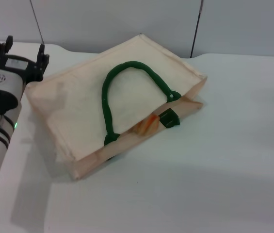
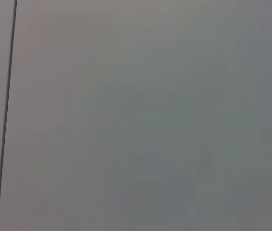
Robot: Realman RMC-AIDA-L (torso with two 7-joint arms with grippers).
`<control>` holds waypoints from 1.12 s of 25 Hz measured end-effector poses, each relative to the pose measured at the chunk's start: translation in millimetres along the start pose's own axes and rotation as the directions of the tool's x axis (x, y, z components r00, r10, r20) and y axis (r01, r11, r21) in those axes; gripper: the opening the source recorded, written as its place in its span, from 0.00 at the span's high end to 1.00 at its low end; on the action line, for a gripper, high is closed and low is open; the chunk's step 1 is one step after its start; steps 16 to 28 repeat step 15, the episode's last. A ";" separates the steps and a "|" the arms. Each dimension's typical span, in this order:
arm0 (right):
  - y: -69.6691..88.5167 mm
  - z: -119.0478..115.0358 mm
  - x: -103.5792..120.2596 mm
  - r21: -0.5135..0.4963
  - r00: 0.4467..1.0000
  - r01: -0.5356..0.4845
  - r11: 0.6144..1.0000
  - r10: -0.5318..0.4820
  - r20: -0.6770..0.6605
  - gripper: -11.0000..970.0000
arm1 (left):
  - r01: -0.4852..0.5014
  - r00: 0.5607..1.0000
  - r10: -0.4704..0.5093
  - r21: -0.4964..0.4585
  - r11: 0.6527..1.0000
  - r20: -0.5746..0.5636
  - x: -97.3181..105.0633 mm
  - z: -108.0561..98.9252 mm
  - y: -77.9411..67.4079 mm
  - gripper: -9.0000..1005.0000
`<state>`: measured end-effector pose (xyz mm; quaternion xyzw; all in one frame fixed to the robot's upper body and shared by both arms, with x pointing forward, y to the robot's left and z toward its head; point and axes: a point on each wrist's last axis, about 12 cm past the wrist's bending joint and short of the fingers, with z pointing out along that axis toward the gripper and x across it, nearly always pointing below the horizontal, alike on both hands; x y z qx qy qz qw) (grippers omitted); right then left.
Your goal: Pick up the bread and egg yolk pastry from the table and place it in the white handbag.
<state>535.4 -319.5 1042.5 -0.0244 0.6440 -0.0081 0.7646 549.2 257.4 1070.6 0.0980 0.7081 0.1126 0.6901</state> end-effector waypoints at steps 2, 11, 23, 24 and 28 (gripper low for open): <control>0.0 -0.3 0.2 0.000 1.000 0.000 1.000 0.000 -0.001 0.12 | 0.012 1.000 -0.012 -0.003 1.000 -0.012 5.1 -0.6 1.4 0.28; 1.0 -4.0 3.5 -0.004 1.000 0.005 1.000 -0.005 -0.024 0.12 | 0.016 0.999 -0.015 0.007 1.000 -0.030 22.5 -12.8 -2.5 0.28; 0.9 -8.9 6.2 -0.004 0.999 0.005 1.000 -0.005 -0.040 0.12 | 0.013 0.999 -0.013 0.016 1.000 -0.032 25.1 -16.7 -4.9 0.28; 0.9 -8.9 6.2 -0.004 0.999 0.005 1.000 -0.005 -0.040 0.12 | 0.013 0.999 -0.013 0.016 1.000 -0.032 25.1 -16.7 -4.9 0.28; 0.9 -8.9 6.2 -0.004 0.999 0.005 1.000 -0.005 -0.040 0.12 | 0.013 0.999 -0.013 0.016 1.000 -0.032 25.1 -16.7 -4.9 0.28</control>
